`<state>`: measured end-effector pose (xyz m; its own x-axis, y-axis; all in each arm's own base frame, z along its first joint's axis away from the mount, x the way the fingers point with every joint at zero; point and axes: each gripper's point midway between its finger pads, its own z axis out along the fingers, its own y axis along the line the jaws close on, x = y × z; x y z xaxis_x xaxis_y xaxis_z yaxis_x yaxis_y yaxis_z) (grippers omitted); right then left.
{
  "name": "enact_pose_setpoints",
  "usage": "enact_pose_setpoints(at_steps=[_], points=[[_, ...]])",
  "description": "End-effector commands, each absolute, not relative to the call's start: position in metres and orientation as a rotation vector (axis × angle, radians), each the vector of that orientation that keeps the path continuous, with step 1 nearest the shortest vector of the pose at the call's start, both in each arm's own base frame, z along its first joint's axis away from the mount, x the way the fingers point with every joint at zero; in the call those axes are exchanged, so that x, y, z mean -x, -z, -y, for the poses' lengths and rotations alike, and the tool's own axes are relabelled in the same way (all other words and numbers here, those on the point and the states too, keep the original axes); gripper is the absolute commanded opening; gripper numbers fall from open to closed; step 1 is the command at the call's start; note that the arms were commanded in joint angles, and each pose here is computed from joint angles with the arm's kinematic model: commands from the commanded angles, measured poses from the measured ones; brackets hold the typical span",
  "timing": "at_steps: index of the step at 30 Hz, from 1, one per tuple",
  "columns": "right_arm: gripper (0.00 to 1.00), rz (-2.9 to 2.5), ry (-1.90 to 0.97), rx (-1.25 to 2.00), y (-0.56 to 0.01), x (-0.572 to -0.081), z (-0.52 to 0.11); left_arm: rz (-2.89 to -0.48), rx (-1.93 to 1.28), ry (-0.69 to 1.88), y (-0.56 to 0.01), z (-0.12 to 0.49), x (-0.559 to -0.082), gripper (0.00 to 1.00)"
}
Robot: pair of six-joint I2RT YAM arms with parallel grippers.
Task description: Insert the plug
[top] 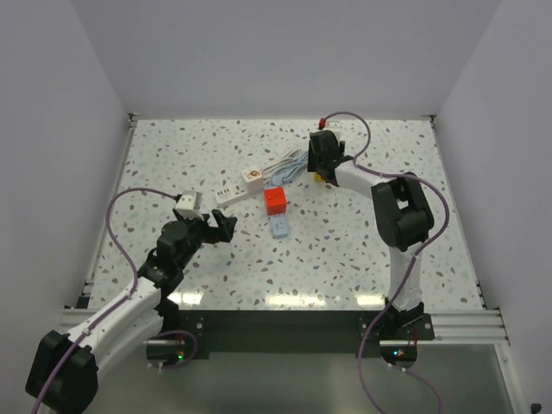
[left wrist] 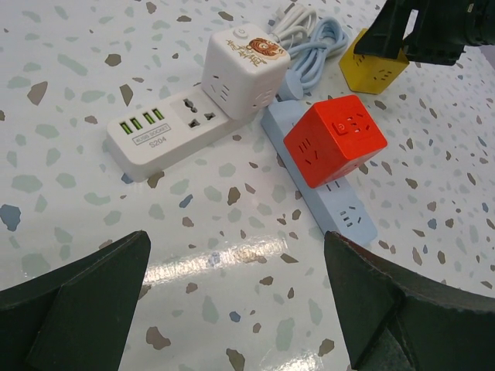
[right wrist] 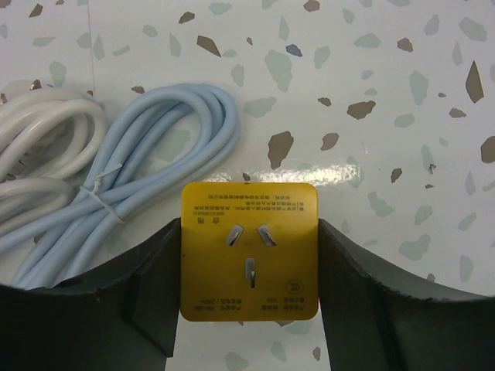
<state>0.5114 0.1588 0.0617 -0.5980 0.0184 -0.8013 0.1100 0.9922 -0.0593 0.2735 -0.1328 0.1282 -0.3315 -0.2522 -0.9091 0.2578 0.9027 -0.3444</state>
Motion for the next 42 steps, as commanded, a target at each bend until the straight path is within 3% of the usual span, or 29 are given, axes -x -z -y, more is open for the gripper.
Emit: enact_pose_setpoints(at_steps=[1, 4, 7, 16, 29, 33, 38, 42], points=[[0.56, -2.207, 0.055, -0.098, -0.065, -0.510, -0.159, -1.763, -0.010, 0.511, -0.153, 0.133, -0.282, 1.00], [0.35, -2.204, -0.055, -0.044, -0.075, -0.505, -0.168, -1.756, -0.028, 0.532, -0.154, 0.136, -0.280, 1.00], [0.24, -2.168, -0.206, 0.066, -0.107, -0.496, -0.186, -1.732, -0.048, 0.555, -0.160, 0.139, -0.278, 1.00], [0.22, -2.067, -0.518, 0.528, -0.198, -0.434, -0.226, -1.619, -0.186, 0.662, -0.184, 0.157, -0.263, 1.00], [0.20, -1.796, -0.933, 1.221, -0.241, -0.293, -0.249, -1.399, -0.670, 1.011, -0.215, 0.224, -0.213, 1.00], [0.13, -1.696, -1.097, 1.316, -0.250, -0.265, -0.258, -1.386, -0.738, 1.069, -0.211, 0.235, -0.206, 1.00], [0.11, -1.629, -1.197, 1.404, -0.249, -0.240, -0.269, -1.372, -0.810, 1.085, -0.220, 0.253, -0.205, 1.00], [0.02, -1.543, -1.281, 1.477, -0.252, -0.219, -0.277, -1.396, -0.859, 1.049, -0.222, 0.273, -0.212, 1.00]])
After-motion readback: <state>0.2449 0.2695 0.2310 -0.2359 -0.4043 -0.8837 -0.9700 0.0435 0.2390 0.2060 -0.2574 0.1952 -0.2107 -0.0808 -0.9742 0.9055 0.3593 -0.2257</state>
